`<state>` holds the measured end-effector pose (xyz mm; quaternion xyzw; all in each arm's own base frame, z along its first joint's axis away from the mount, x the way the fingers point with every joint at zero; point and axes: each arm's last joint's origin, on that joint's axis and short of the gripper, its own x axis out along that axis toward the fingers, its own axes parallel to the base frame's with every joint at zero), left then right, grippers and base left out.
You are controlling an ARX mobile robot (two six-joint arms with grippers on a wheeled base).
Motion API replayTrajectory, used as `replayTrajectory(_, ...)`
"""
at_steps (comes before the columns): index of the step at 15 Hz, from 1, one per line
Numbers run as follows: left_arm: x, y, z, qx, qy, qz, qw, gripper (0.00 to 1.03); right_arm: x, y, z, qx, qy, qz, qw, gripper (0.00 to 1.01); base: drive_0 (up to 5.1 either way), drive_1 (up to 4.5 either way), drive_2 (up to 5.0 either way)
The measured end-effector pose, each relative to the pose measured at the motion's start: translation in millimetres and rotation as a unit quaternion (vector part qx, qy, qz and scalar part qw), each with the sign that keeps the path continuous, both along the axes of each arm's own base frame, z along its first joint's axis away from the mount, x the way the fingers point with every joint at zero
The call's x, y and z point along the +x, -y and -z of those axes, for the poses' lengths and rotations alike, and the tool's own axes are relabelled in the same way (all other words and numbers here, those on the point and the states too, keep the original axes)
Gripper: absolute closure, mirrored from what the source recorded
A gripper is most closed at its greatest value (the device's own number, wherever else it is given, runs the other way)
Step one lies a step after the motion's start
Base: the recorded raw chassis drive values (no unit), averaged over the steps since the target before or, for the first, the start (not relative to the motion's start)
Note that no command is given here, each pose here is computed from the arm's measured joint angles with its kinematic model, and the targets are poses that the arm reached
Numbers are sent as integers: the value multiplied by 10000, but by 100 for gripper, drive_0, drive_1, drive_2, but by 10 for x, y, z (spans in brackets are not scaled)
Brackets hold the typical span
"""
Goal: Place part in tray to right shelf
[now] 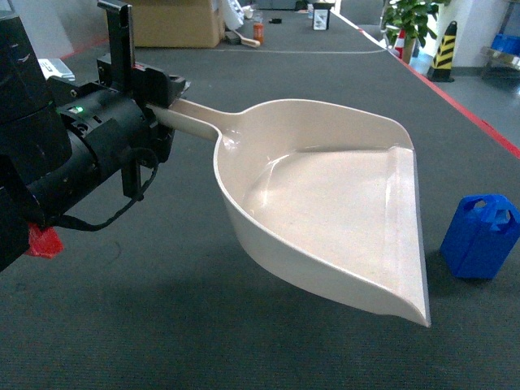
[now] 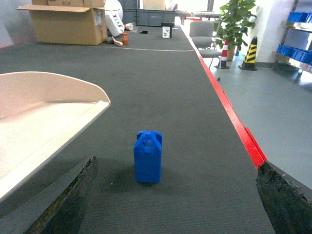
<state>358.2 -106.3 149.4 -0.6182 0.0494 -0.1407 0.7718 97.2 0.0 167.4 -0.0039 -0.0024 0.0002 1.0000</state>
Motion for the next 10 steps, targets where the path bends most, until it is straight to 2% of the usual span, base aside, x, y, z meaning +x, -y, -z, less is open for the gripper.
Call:
replayTrajectory(1,1,-2,0,-2,2,4,10000,90,-1,3,20,-112,-350,-80,9993,3,0,0,0)
replayTrajectory(2,0,-1,0,1,-2,0,10000,90,74,48,30,-409,-1141,-238,9923,3,0,0,0)
replayTrajectory(3,-4,12,-1,-4,7,35,10000,90,274,147,9,-727,-1379,-343,9872,3,0,0,0)
replayTrajectory(4,-4,12,0,-4,1,33,10000,90,598,198,-12,-1008,-1479,-741,9811,3,0,0,0)
replayTrajectory(5,-4,10,0,-5,1,29,10000,90,901,228,-4,-1089,-1656,-940,9757,3,0,0,0)
replayTrajectory(6,-4,10,1,-2,-3,23,10000,90,1223,212,76,-1097,-2035,-1194,9656,3,0,0,0)
replayTrajectory(8,-4,10,1,-2,-1,27,10000,90,1673,130,265,-1151,-2545,-1268,9518,3,0,0,0)
replayTrajectory(9,-4,10,1,-4,-1,25,10000,90,1834,86,297,-1162,-2633,-1244,9496,3,0,0,0)
replayTrajectory(10,-4,10,1,-4,-1,25,10000,90,2028,21,309,-1149,-2657,-1201,9496,3,0,0,0)
